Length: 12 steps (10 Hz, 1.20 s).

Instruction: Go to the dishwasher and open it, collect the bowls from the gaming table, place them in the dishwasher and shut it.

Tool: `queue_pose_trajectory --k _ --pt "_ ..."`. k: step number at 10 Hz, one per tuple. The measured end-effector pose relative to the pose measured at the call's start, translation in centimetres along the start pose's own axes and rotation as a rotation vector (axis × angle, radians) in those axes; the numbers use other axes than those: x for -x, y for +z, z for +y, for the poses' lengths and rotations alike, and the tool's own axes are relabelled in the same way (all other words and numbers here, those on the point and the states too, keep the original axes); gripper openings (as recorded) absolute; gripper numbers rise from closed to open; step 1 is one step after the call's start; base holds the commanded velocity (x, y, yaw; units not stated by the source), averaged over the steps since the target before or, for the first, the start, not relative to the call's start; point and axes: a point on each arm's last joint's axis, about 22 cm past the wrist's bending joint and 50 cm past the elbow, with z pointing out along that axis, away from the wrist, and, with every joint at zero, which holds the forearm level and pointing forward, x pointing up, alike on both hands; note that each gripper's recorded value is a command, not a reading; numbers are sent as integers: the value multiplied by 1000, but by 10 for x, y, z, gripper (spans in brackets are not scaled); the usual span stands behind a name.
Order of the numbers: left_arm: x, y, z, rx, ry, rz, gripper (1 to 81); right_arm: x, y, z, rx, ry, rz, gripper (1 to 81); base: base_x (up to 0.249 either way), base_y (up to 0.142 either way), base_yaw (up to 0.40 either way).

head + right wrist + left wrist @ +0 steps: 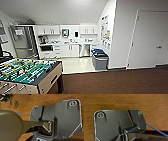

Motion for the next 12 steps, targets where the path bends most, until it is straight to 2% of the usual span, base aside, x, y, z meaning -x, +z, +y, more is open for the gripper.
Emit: queue_pose_trajectory --k 2,4,5,7,9,11,12 --pt "-14 0 1 1 8 20 811 -8 3 6 16 -4 13 811 127 0 0" --pt "-6 1 2 3 3 9 811 3 4 15 36 4 -1 811 140 0 0" --pt "-6 1 2 3 3 10 811 -1 3 21 49 3 12 811 158 0 0" --pt "-7 -1 -3 -5 4 11 811 5 1 30 69 7 5 811 167 0 0" --pt "-7 -4 -16 -30 4 10 811 9 1 40 92 10 1 811 167 0 0" --pt "-5 -9 -41 -81 5 8 811 14 -3 63 143 13 -7 811 167 0 0" --pt "-3 -12 -55 -110 5 5 811 17 -8 82 185 15 -11 811 167 0 0"
